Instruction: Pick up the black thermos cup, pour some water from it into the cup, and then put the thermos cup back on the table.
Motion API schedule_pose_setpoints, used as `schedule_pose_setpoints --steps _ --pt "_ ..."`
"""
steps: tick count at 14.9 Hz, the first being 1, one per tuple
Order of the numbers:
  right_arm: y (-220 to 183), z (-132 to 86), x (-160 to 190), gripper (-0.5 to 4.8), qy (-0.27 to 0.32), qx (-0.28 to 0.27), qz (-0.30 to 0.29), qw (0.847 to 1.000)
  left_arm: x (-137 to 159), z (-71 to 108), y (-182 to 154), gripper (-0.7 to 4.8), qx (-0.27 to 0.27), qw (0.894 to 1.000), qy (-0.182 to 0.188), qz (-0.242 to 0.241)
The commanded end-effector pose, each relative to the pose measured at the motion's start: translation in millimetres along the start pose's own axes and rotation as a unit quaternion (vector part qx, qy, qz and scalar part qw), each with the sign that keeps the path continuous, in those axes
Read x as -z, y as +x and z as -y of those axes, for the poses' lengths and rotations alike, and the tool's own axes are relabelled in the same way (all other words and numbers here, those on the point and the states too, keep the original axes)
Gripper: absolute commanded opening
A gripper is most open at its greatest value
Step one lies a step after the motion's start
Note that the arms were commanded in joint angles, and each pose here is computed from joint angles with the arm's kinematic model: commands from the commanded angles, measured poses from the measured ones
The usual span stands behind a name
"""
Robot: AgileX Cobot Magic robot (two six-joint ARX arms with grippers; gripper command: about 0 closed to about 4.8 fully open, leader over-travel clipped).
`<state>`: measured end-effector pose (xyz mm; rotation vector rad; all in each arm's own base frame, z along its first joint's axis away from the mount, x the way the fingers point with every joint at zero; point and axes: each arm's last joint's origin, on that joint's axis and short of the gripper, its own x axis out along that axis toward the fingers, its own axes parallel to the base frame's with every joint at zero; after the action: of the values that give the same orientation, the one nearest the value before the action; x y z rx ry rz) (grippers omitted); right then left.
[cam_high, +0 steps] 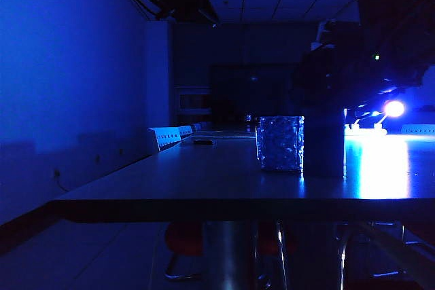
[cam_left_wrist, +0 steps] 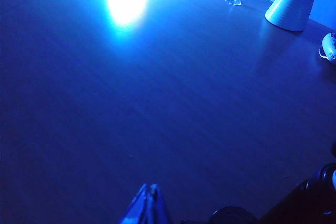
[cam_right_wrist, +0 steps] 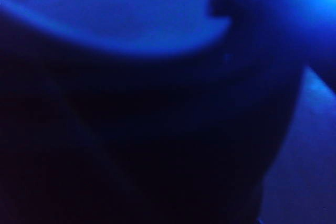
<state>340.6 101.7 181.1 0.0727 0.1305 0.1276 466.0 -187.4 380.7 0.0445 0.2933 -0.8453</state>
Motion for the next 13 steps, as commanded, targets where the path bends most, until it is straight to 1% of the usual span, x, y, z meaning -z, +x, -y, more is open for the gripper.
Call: schedule_pose_setpoints --steps 1,4,6,8,10,13 --pt "-3.7 0.9 -15.7 1.38 -0.024 0.02 0.033 0.999 -6.0 2.1 -4.2 -0.08 0.003 1.0 0.006 0.011" --pt "-6.9 0.5 -28.1 1.38 -0.046 0.021 0.037 0.998 -5.6 2.1 -4.0 -0.08 0.006 1.0 0.005 0.01" --pt "0.7 0.0 -40.4 1.38 -0.078 0.052 0.011 0.996 -5.7 2.5 -4.2 -0.08 0.012 1.0 0.005 0.01" --pt "8.4 -2.6 -55.7 1.38 -0.118 0.055 -0.008 0.992 -5.7 3.3 -4.7 -0.08 0.017 1.0 0.0 0.008" --pt "12.1 -4.3 -66.9 1.34 -0.157 0.055 -0.006 0.986 -6.0 3.6 -4.9 -0.08 0.017 1.0 0.001 0.009" --pt "15.6 -3.0 -65.2 1.34 -0.188 0.063 -0.02 0.98 -6.2 3.6 -5.0 -0.08 0.017 1.0 -0.002 0.009"
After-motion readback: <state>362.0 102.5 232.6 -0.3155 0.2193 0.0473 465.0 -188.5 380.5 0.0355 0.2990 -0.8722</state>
